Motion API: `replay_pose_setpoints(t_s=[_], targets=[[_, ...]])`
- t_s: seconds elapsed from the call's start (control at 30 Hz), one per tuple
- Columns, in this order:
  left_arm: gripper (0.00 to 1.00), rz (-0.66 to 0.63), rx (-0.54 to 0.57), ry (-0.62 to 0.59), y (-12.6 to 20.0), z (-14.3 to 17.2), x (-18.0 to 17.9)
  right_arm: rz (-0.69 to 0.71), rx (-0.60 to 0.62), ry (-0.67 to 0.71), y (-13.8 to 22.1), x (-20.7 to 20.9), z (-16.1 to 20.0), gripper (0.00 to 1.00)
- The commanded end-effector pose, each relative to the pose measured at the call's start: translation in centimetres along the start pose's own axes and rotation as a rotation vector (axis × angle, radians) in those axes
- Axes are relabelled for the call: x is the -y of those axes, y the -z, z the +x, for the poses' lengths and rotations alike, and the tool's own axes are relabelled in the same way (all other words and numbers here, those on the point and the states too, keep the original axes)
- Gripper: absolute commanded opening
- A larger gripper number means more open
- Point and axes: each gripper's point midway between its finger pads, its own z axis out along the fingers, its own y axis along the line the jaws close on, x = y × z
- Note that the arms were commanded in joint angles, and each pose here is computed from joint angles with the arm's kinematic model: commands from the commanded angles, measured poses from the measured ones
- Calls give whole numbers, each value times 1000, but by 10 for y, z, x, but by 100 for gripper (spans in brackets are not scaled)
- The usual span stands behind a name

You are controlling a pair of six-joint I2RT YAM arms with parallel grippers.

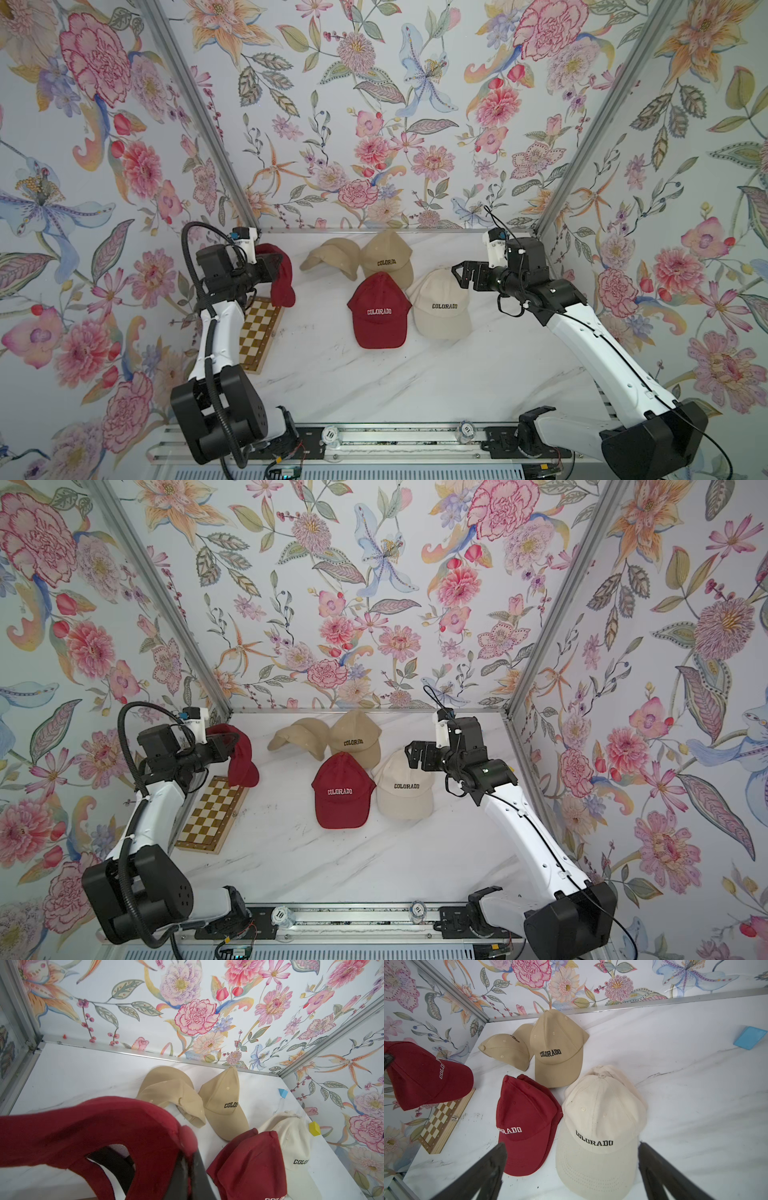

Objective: Stack the baseball caps by color
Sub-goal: Pick up the baseball cap from the center of the board.

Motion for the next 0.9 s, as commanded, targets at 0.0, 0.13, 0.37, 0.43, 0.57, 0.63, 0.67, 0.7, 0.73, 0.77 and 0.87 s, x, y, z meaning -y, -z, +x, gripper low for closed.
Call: replay_pose_setpoints(t_s=[0.0, 0.13, 0.37, 0.43, 0.57, 0.63, 0.67, 0.7, 0.73, 0.77, 0.87], targets=[[0, -65, 36, -11, 19, -22, 30, -72, 14, -13, 9, -11, 2, 99], [0, -83, 37, -47, 32, -36, 78, -192, 26, -18, 15, -31, 4, 99], [0, 41, 87, -98, 56, -56, 175, -431, 15, -63, 15, -63, 18, 99], [0, 73, 102, -117, 63, -62, 196, -531, 11, -88, 18, -76, 19, 99], [0, 120, 119, -158, 76, -69, 233, -692, 22, -135, 25, -93, 18, 99], [0, 141, 126, -171, 79, -71, 245, -744, 50, -159, 30, -96, 14, 99], [0, 154, 125, -175, 80, -71, 250, -775, 68, -170, 33, -97, 11, 99], [0, 171, 126, -176, 80, -70, 256, -804, 83, -183, 35, -98, 9, 99], [0, 187, 126, -180, 80, -69, 261, -828, 95, -194, 37, -99, 7, 99], [0, 201, 123, -182, 79, -67, 266, -850, 103, -206, 38, -99, 7, 99], [0, 236, 115, -191, 77, -63, 276, -886, 101, -252, 35, -101, 8, 99]])
